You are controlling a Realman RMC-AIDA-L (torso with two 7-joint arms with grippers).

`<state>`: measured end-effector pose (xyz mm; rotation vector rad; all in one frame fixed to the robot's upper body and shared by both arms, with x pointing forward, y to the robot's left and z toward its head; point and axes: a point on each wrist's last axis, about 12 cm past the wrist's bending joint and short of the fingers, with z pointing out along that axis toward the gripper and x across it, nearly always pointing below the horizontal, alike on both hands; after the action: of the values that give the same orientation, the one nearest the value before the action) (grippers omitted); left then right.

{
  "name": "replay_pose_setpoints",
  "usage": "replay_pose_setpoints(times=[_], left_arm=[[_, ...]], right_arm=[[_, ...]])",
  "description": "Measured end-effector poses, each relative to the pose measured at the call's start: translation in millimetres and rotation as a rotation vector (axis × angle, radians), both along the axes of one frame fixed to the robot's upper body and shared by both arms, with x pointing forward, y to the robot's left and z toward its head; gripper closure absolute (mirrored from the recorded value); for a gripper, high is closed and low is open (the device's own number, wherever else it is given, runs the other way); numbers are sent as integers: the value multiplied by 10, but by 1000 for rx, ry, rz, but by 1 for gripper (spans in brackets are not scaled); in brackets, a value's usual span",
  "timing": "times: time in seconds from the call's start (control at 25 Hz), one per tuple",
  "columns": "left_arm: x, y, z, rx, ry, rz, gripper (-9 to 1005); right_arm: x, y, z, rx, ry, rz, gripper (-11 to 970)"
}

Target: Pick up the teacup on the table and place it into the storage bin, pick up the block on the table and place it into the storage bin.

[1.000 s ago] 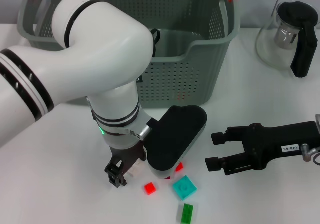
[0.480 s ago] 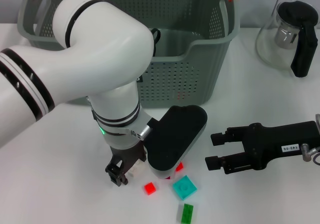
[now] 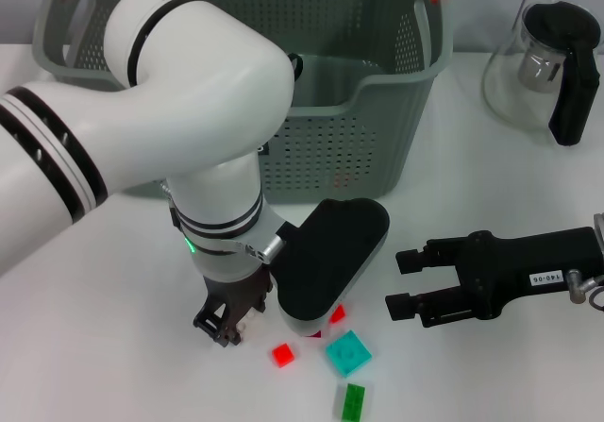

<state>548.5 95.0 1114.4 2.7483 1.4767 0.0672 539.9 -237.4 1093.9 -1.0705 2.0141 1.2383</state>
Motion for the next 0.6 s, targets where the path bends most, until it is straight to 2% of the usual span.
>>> replay_pose_setpoints(times=[0.04,0.16,0.24,0.32,0.44,0.6], left_arm=[[-3,4,9,1,4,2,595],[-22,11,78,-4,17,10,595],[-46,28,162,-22,38,23,595],[-60,74,319,-80,72,56,595],[-33,211,566,-221,117,123,594],[17,559,905,-526,180,218,594]], right_arm=[[1,-1,1,0,0,0,91],[2,-5,2,-1,-1,0,91],[2,-6,2,-1,-1,0,91],[2,-8,3,-1,0,0,91],[5,-18,7,-3,-1,0,90],[-3,-25,18,-1,-5,10,90]])
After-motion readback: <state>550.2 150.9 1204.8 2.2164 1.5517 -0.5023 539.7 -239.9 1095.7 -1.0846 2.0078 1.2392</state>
